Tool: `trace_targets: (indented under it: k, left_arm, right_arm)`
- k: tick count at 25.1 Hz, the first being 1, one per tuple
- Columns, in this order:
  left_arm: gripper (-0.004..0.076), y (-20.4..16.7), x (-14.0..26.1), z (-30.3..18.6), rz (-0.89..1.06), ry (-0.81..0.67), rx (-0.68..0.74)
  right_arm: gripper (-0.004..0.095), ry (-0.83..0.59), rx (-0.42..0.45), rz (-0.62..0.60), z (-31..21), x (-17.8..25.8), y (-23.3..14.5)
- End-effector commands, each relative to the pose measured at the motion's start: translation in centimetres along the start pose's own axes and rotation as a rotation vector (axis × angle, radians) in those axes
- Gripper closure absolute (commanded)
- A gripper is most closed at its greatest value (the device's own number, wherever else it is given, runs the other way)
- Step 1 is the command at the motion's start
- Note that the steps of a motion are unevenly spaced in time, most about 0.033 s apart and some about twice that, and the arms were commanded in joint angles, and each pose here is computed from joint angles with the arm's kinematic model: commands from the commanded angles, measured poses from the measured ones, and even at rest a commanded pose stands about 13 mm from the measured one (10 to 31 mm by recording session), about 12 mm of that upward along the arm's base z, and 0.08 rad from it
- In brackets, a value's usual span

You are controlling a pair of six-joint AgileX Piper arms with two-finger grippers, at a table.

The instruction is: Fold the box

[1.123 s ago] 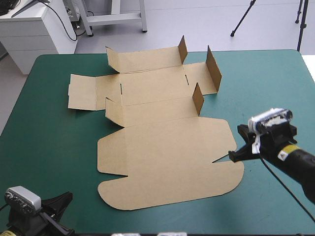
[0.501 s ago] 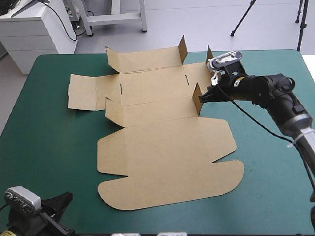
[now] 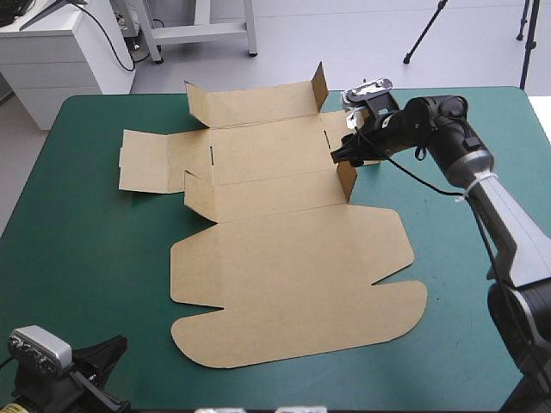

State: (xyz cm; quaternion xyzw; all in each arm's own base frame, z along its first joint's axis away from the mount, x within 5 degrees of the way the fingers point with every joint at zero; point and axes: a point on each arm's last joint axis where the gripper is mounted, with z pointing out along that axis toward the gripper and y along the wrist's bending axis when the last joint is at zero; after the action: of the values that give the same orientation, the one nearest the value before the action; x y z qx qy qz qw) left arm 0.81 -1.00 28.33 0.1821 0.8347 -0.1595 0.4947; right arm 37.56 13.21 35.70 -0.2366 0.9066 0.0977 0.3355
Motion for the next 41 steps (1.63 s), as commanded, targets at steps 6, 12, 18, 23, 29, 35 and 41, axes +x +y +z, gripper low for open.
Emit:
trace_targets:
  k: [6,12,18,23,29,35,41]
  left_arm:
    - [0.0734,-0.1,-1.3,-0.2,-0.011,-0.069,0.014]
    - [0.0734,-0.1,-1.3,-0.2,-0.011,-0.069,0.014]
    - [0.0734,-0.1,-1.3,-0.2,-0.010,-0.069,0.013]
    - [0.0734,-0.1,-1.3,-0.2,-0.010,-0.069,0.013]
    - [0.0734,-0.1,-1.3,-0.2,-0.010,-0.069,0.013]
    - [0.0734,-0.1,-1.3,-0.2,-0.010,-0.069,0.013]
    - [0.0734,-0.1,-1.3,-0.2,-0.010,-0.069,0.013]
  right_arm:
    - [0.0324,0.062,-0.004,0.061,3.4,-2.5,-1.0]
    - [0.0334,0.175,-0.004,0.079,6.9,-2.0,-1.6]
    - [0.0477,0.189,-0.001,0.102,8.3,-1.8,-1.8]
    - [0.0798,0.196,0.013,0.099,8.7,-1.6,-2.0]
    - [0.0930,0.160,0.021,0.065,8.7,-1.9,-2.1]
    - [0.0932,0.176,0.009,-0.040,8.7,-1.8,-2.1]
    - [0.0932,0.179,-0.051,-0.162,8.7,-1.7,-1.6]
